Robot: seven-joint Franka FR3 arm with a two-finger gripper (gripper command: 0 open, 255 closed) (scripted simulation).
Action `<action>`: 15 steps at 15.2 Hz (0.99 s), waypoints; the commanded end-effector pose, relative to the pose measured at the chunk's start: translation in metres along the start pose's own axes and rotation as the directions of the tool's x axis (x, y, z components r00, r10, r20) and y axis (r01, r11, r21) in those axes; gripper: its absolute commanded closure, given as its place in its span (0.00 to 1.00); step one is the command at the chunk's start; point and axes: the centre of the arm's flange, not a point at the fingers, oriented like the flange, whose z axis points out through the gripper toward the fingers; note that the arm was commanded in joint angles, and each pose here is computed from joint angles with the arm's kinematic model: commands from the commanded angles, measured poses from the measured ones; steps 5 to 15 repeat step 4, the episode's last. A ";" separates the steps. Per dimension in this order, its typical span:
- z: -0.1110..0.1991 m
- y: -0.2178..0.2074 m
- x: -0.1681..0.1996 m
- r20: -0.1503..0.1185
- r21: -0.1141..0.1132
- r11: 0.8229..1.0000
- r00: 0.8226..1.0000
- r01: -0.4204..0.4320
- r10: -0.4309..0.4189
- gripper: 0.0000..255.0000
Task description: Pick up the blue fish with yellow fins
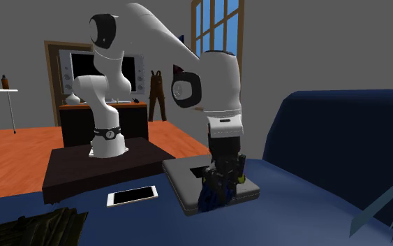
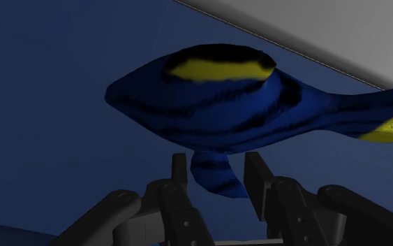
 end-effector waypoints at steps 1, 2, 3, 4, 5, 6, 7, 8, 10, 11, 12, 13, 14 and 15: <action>-0.011 0.000 0.002 0.000 0.000 1.000 1.000 0.000 0.000 1.00; -0.016 0.000 0.002 0.000 0.000 1.000 1.000 0.000 0.000 1.00; -0.017 0.000 0.002 0.000 0.000 1.000 1.000 0.000 0.000 1.00; -0.017 0.000 0.002 0.000 0.000 1.000 1.000 0.000 0.000 1.00; -0.017 0.000 0.002 0.000 0.000 1.000 1.000 0.000 0.000 1.00; -0.017 0.000 0.002 0.000 0.000 1.000 1.000 0.000 0.000 1.00; -0.017 0.000 0.002 0.000 0.000 1.000 1.000 0.000 0.000 1.00; -0.017 0.000 0.002 0.000 0.000 1.000 1.000 0.000 0.000 1.00; -0.017 0.000 0.002 0.000 0.000 1.000 1.000 0.000 0.000 1.00; -0.017 0.000 0.002 0.000 0.000 1.000 1.000 0.000 0.000 1.00; -0.017 0.000 0.002 0.000 0.000 1.000 1.000 0.000 0.000 1.00; -0.017 0.000 0.002 0.000 0.000 1.000 1.000 0.000 0.000 1.00; -0.017 0.000 0.002 0.000 0.000 1.000 1.000 0.000 0.000 1.00; -0.017 0.000 0.002 0.000 0.000 1.000 1.000 0.000 0.000 1.00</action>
